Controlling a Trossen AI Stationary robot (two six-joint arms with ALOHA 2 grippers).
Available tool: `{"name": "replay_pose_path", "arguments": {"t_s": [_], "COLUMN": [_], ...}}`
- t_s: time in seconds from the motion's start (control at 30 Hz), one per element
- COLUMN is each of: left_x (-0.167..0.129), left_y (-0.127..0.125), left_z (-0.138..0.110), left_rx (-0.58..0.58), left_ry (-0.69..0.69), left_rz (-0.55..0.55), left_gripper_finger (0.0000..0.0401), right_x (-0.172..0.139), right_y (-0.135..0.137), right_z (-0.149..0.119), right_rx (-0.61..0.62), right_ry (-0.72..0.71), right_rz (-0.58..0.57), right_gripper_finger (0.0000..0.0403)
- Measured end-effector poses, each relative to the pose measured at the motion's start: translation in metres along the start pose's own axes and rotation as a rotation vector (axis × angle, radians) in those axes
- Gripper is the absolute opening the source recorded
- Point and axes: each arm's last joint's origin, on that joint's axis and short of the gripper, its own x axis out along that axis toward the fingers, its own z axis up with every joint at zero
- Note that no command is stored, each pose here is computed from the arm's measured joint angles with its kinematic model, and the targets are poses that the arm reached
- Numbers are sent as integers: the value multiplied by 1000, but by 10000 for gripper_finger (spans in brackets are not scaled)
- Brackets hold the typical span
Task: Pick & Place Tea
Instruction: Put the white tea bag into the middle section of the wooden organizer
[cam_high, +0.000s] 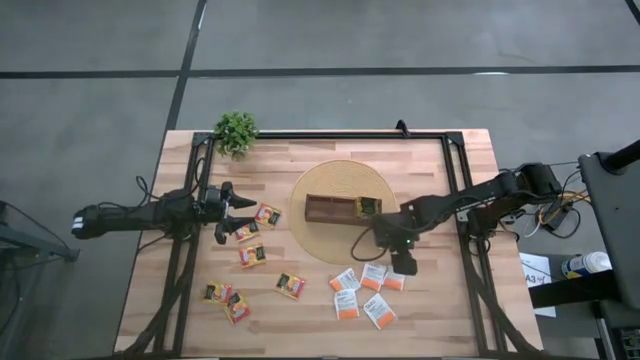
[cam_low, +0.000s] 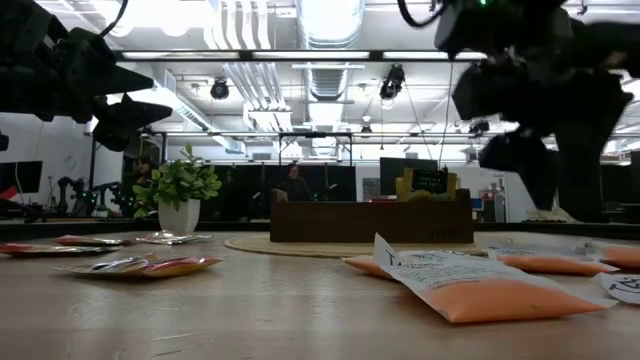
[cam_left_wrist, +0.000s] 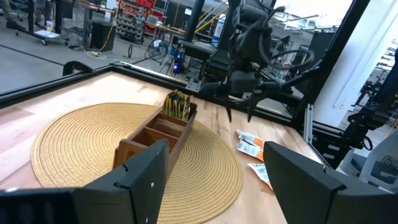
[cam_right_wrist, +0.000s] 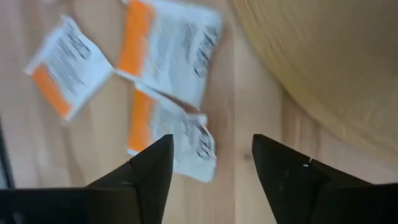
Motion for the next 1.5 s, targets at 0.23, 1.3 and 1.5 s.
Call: {"name": "replay_pose_path", "arguments": {"t_s": [0.23, 1.3, 1.5], "left_x": [0, 0, 0], "left_y": [0, 0, 0], "left_z": [0, 0, 0], "left_rx": [0, 0, 0], "left_ry": [0, 0, 0], "left_rz": [0, 0, 0], "left_gripper_finger": [257, 257, 257], "right_x": [11, 57, 48], "right_y": [-2, -8, -4], "right_z": [-8, -26, -19], "right_rx": [-10, 89, 60], "right_ry": [2, 84, 81], "right_rz": [12, 69, 40], "right_gripper_finger": [207, 40, 10]}}
